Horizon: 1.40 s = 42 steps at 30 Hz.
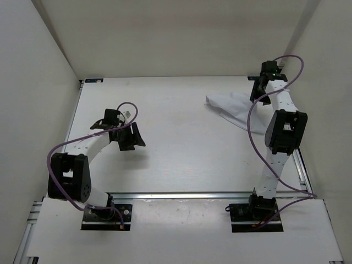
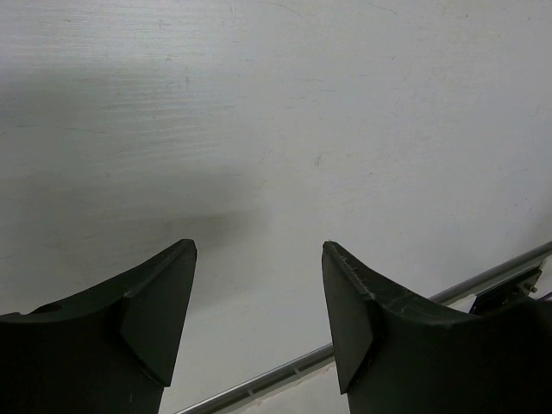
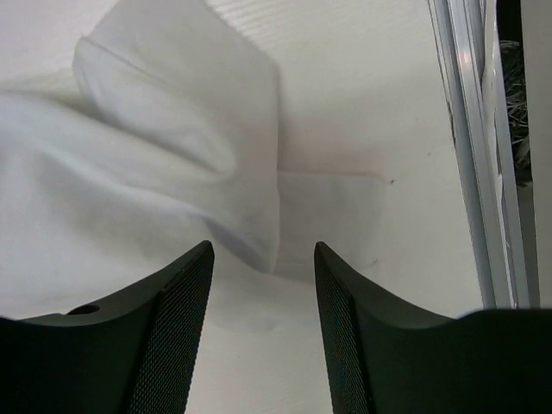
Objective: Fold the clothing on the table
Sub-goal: Move the skirt to the center of the board, then flatten the skirt out
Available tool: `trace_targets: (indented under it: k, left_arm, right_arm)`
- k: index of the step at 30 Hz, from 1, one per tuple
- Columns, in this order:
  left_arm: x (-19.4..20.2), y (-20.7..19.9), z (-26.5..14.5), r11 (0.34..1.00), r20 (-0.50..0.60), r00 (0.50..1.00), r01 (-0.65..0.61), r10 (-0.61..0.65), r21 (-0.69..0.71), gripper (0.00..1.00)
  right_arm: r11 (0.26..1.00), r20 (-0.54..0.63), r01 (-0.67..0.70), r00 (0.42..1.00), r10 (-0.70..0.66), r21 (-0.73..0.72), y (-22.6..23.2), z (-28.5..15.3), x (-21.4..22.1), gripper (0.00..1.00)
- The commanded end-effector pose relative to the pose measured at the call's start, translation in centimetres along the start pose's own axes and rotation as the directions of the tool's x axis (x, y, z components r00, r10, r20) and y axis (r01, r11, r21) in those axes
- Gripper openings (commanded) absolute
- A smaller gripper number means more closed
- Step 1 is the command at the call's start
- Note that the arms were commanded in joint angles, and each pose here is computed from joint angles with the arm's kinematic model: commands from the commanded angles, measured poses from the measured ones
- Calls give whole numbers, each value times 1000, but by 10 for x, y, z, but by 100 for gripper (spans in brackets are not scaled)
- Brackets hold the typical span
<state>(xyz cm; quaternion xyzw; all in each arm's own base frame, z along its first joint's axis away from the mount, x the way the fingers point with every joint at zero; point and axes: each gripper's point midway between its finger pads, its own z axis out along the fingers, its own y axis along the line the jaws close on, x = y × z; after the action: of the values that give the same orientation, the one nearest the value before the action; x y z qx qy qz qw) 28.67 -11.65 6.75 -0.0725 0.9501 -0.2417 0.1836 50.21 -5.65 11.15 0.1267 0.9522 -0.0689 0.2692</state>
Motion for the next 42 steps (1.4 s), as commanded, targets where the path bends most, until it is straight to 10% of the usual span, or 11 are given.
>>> trace_targets:
  k: [1,5,11,18,23,27,33,42]
  left_arm:
    - [-12,-11,-3,999,26,999,-24,23,37,71]
    - [-14,-12,-4,999,23,1000,-21,20,42,70]
    - [-16,-11,-4,999,32,999,-22,21,43,71]
    - [-15,-7,-5,999,45,999,-12,9,51,71]
    - [-15,-11,-9,998,55,998,-21,17,66,71]
    - [-36,-42,-20,988,92,995,-59,47,141,71]
    - [-77,-115,-22,952,170,975,-180,140,246,71]
    - [-94,-107,32,950,158,938,-297,309,-95,73]
  right_arm:
    - [999,-44,-17,999,15,-48,13,12,2,55]
    - [991,-105,-34,994,20,-130,36,31,19,49]
    - [947,-210,52,970,-124,-316,111,27,65,0]
    - [751,-222,144,904,-364,-645,226,-64,137,0]
    - [467,-32,230,872,-488,-854,259,-168,165,12]
    - [532,-81,135,928,-362,-836,235,-173,142,42]
    - [567,-64,89,968,-244,-819,215,-169,106,43]
    - [586,-95,65,966,-239,-807,214,-171,111,43]
